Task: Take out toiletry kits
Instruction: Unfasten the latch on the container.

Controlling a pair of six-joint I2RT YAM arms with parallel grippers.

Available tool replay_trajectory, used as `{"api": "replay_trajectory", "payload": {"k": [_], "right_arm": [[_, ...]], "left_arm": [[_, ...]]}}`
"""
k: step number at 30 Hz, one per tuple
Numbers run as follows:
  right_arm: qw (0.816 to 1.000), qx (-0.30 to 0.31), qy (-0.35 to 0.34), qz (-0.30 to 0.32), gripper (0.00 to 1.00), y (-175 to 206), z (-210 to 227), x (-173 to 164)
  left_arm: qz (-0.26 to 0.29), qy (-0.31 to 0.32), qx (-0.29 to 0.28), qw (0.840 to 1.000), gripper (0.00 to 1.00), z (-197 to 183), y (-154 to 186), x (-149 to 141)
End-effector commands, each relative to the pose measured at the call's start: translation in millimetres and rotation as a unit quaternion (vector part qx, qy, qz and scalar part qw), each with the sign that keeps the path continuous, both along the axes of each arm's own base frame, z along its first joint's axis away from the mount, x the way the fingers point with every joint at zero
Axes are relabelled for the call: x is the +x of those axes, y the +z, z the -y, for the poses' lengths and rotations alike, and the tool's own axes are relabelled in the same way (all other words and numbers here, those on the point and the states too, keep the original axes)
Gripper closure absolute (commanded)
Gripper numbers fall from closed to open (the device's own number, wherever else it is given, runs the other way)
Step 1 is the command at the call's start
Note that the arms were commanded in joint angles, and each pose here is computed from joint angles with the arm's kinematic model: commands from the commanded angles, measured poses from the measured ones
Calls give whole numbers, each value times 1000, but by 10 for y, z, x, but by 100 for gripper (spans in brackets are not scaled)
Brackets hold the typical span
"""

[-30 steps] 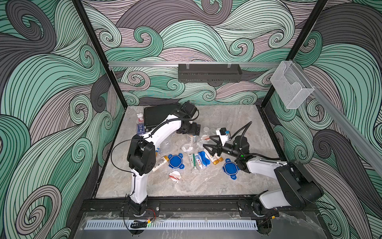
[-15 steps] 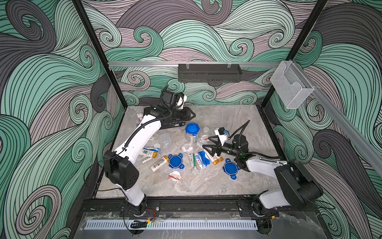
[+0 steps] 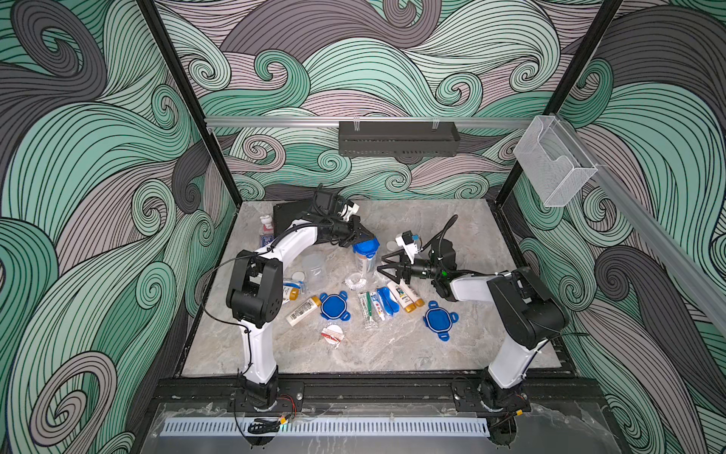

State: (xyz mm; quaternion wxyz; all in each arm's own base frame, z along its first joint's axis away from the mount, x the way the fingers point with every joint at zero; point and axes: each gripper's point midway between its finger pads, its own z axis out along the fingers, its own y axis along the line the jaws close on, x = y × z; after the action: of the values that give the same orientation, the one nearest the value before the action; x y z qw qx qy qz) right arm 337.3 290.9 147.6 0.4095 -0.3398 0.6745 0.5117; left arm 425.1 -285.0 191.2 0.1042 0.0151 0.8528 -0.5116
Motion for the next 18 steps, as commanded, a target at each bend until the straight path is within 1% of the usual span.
{"api": "replay_trajectory", "payload": {"k": [1,8,10,14,18], "right_arm": [[999,14,28,11,34,87,-39,11],[999,9,41,6,37,16,-101,98],[999,7,43,-2,39,-5,-116,136],[999,7,44,-10,39,-42,-138,183],[998,6,47,-35,39,-98,-165,226]], "left_arm": [[5,1,-40,999,100,-20,44,140],[-22,-6,-48,999,100,1,-211,128],[-33,-8,-48,998,100,8,-265,115],[-44,-6,-38,998,100,-7,-376,97],[-59,-6,-32,998,100,-21,-476,70]]}}
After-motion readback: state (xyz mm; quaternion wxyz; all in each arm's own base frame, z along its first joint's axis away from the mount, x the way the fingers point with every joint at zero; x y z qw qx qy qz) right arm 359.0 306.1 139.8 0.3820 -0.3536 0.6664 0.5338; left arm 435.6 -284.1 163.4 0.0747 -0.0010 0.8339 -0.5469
